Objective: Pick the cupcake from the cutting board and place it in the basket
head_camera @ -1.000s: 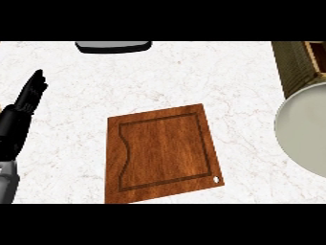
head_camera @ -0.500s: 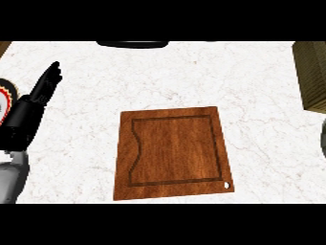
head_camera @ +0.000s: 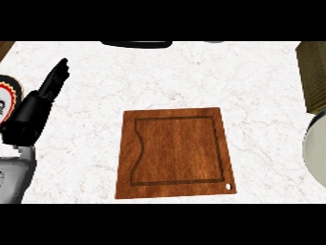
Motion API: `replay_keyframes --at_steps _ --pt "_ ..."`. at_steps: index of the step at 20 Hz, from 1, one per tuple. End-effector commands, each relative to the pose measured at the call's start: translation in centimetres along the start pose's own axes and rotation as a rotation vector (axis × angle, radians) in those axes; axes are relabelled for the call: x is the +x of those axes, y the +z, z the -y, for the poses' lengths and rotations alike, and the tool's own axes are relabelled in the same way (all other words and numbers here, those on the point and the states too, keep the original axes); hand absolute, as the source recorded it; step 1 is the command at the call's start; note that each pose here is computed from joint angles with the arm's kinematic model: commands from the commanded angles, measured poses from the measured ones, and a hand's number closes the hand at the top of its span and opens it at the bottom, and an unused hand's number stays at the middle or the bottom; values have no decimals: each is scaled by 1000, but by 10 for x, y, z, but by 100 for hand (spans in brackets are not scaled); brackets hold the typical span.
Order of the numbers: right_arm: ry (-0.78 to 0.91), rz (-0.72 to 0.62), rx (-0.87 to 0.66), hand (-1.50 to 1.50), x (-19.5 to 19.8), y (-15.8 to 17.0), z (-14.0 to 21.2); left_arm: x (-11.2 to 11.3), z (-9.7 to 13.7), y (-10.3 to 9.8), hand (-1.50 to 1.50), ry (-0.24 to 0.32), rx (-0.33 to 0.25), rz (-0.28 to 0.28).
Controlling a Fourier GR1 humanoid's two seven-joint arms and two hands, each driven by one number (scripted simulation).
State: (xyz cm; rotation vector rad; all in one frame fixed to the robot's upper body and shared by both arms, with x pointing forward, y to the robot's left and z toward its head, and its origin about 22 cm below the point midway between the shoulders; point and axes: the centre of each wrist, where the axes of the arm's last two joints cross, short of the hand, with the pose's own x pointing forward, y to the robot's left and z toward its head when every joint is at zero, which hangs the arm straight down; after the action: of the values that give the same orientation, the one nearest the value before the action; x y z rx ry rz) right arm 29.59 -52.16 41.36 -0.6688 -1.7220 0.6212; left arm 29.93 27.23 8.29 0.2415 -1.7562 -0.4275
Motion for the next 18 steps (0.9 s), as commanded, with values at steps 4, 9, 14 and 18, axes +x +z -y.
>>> replay_keyframes --at_steps 4,9,14,18 --pt "67 -66 168 150 19 -37 -26 5 -11 -10 0 -20 16 -2" --pt "76 -168 242 150 6 -40 -33 -14 -14 7 0 -2 11 -11" --pt "341 -222 254 150 21 -52 -46 -5 -4 0 0 -1 29 -5" --pt "461 -209 264 150 22 -54 -49 -2 7 -4 0 7 8 -7"
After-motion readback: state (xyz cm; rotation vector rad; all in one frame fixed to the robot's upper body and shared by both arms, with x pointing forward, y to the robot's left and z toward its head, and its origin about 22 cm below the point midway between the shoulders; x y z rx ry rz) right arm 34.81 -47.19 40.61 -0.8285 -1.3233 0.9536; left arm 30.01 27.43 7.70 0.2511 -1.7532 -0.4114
